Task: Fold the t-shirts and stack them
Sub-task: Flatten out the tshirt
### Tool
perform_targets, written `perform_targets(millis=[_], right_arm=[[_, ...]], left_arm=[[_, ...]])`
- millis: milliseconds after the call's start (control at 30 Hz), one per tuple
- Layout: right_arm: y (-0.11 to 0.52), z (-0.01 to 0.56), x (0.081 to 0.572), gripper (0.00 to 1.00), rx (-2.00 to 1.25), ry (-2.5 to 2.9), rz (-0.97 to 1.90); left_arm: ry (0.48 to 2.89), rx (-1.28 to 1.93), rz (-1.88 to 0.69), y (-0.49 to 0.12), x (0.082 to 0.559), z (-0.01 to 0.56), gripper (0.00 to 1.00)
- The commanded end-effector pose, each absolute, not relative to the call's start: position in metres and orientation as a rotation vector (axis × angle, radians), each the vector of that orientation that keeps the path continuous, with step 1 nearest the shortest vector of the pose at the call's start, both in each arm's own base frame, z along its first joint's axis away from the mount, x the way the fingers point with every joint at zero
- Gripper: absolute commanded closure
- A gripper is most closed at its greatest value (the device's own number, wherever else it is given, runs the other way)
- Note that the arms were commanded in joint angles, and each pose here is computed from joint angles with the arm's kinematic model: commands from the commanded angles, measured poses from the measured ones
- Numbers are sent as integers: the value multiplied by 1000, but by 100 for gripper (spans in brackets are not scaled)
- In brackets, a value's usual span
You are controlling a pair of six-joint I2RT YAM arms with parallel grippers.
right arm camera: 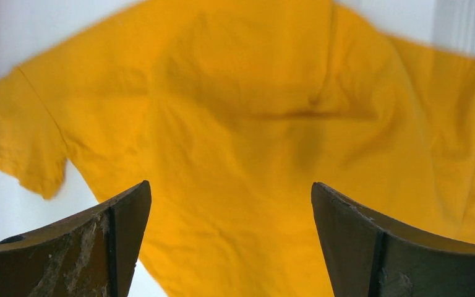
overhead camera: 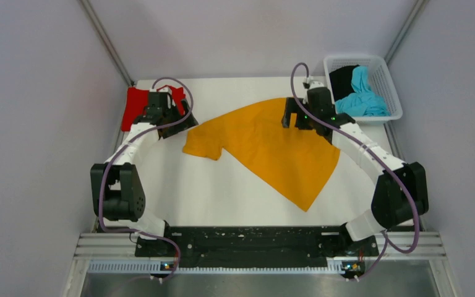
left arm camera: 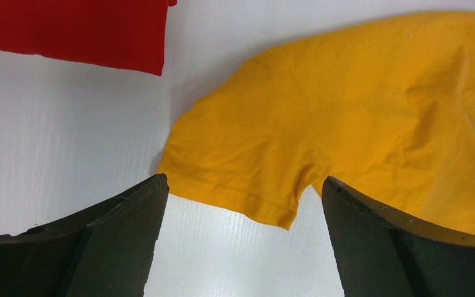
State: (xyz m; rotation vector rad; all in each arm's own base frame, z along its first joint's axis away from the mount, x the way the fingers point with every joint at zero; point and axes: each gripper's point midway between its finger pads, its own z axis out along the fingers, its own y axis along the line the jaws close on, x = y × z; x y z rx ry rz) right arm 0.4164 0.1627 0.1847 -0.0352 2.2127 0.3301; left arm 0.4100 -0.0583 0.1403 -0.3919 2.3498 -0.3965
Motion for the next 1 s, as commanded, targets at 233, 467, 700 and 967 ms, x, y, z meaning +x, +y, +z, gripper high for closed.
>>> perform_targets(millis=[233, 467, 700, 967], right_arm=[[128, 131, 308, 1, 125, 2429, 280], [127, 120, 291, 1, 137, 2467, 301], [123, 112, 284, 1, 138, 2488, 279], [120, 108, 279, 1, 151, 2498, 269]], left_arm=[[2490, -504, -320, -45, 395, 93, 2], [2558, -585, -289, -38, 387, 64, 14], [2629, -620, -243, -35, 382, 39, 32], [2688, -642, -221, -34, 377, 22, 40]])
